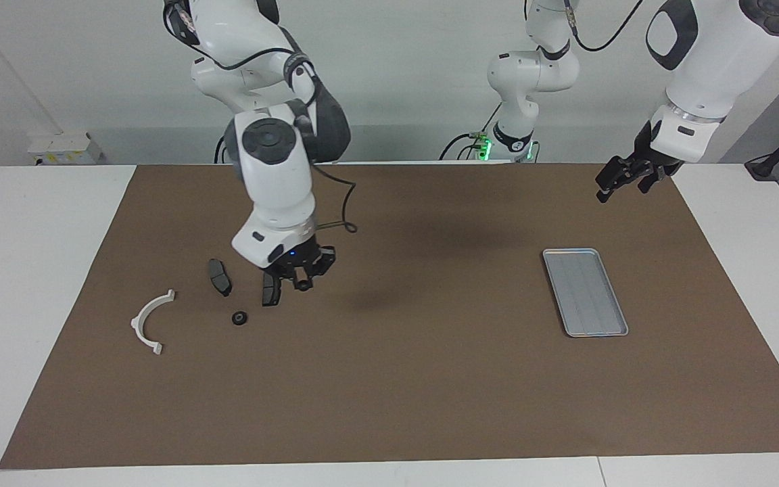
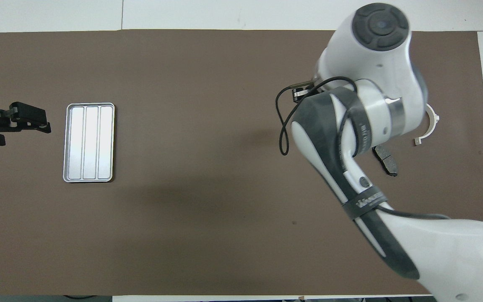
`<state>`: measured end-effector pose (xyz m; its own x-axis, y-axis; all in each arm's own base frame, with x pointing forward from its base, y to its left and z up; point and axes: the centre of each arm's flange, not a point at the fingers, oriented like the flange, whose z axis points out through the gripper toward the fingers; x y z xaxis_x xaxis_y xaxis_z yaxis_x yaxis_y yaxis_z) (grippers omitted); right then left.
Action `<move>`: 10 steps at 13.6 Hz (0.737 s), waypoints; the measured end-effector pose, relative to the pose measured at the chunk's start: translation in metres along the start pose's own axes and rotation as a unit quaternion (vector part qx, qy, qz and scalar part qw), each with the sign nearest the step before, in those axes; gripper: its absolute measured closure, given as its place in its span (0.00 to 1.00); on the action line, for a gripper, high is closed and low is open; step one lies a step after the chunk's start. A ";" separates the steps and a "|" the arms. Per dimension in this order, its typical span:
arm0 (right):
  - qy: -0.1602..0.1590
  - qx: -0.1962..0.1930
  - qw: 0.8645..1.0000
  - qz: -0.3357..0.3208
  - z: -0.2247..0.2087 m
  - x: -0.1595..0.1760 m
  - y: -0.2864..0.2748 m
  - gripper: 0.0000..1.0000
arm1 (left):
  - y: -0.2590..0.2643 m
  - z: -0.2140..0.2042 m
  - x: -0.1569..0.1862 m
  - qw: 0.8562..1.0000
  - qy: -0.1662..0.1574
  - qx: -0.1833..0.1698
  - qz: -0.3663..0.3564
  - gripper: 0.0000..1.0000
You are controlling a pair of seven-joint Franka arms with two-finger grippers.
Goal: Pick bearing gear from pile to tray
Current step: 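Carry the bearing with the right gripper to the table center and release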
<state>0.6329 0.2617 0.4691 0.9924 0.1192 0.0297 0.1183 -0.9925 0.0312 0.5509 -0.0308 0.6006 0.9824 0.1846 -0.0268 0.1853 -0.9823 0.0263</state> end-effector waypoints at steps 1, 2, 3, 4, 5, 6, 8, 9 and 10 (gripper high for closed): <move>0.000 0.001 1.000 -0.004 0.000 -0.009 -0.033 0.76 | 0.000 0.000 0.000 1.000 0.000 0.000 0.000 0.00; 0.001 0.002 1.000 -0.006 0.001 -0.018 -0.059 0.76 | 0.000 0.000 0.000 1.000 0.000 0.000 0.000 0.00; 0.003 0.005 1.000 -0.007 0.004 -0.022 -0.076 0.76 | 0.000 0.000 0.000 1.000 0.000 0.000 0.000 0.00; 0.007 0.010 1.000 -0.009 0.008 -0.024 -0.087 0.76 | 0.000 0.000 0.000 1.000 0.000 0.000 0.000 0.00; 0.008 0.013 1.000 -0.012 0.016 -0.024 -0.097 0.76 | 0.000 0.000 0.000 1.000 0.000 0.000 0.000 0.00; 0.008 0.013 1.000 -0.013 0.027 -0.024 -0.105 0.76 | 0.000 0.000 0.000 1.000 0.000 0.000 0.000 0.00; 0.014 0.017 1.000 -0.010 0.057 -0.017 -0.117 0.76 | 0.000 0.000 0.000 1.000 0.000 0.000 0.000 0.00; 0.016 0.019 1.000 -0.012 0.072 -0.015 -0.122 0.76 | 0.000 0.000 0.000 1.000 0.000 0.000 0.000 0.00; 0.018 0.020 1.000 -0.013 0.085 -0.013 -0.127 0.76 | 0.000 0.000 0.000 1.000 0.000 0.000 0.000 0.00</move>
<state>0.6077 0.3842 0.3797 0.9874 0.1446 0.0649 0.1454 -0.9893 -0.0080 0.5509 -0.0308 0.6006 0.9824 0.1846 -0.0268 0.1853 -0.9823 0.0263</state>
